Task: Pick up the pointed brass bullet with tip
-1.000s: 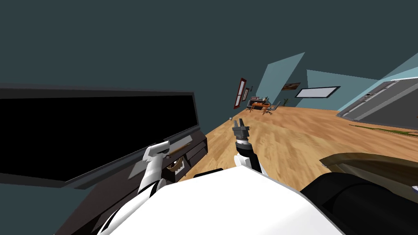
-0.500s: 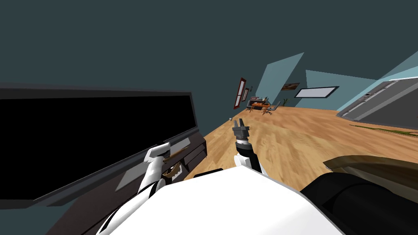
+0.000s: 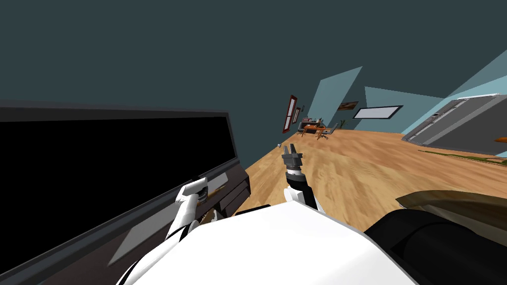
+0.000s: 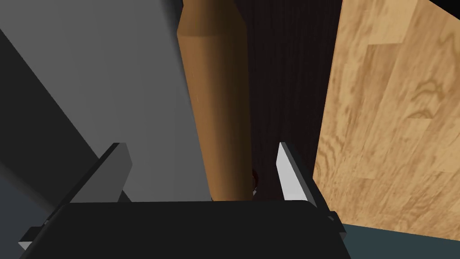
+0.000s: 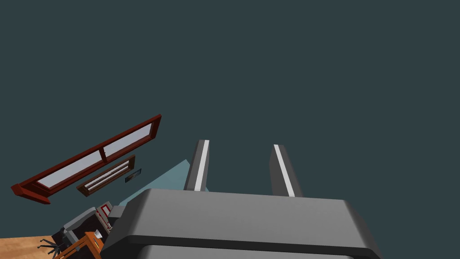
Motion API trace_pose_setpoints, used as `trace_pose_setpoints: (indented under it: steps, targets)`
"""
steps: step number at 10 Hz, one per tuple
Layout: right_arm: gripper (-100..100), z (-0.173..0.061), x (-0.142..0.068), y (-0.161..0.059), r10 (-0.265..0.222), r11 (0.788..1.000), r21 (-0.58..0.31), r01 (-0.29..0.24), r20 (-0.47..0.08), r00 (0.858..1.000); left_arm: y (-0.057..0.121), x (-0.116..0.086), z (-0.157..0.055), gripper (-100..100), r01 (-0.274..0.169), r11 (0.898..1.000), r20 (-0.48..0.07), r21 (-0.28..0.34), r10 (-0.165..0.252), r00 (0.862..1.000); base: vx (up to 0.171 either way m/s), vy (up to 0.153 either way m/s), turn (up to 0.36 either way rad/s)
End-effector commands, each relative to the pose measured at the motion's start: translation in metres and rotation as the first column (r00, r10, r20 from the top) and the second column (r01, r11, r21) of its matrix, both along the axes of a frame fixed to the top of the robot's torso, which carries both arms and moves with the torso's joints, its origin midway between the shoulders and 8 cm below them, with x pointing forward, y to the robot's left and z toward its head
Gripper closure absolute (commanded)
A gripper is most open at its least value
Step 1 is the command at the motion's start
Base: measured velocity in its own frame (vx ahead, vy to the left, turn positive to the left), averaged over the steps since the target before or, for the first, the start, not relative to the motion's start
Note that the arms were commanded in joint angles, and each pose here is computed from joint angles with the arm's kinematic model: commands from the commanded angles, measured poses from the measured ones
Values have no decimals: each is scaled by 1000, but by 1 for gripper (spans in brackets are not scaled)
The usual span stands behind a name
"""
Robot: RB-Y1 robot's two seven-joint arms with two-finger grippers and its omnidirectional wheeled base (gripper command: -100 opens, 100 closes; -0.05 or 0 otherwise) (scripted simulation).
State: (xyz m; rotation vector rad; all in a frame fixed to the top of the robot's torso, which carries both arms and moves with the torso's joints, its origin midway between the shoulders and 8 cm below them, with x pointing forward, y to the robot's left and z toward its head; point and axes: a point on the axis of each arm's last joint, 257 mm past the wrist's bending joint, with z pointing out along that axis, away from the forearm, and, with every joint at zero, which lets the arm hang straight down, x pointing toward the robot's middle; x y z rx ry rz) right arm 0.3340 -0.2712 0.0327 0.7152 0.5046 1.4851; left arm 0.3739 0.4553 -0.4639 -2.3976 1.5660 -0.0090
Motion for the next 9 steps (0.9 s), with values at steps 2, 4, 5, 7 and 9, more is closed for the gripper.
trace_pose_setpoints:
  steps: [2,4,5,7,9]
  targets:
    - [0,0,0,0,0,1000,0,0,0,1000,-16,-23,-23,-100,5,999,-72,-37,-8,997,105,16,-30]
    - [0,0,0,0,0,1000,0,0,0,1000,-22,-34,-33,-100,9,998,-102,-54,-15,995,80,14,-41]
    - [0,0,0,0,0,1000,0,0,0,1000,-27,-42,-39,-100,12,998,-121,-65,-20,993,0,0,0]
    - [0,0,0,0,0,1000,0,0,0,1000,-26,-39,-38,0,11,998,-113,-60,-18,993,0,0,0]
    - [0,0,0,0,0,1000,0,0,0,1000,-30,-46,-53,-100,16,998,-113,-60,-23,993,7,-8,24]
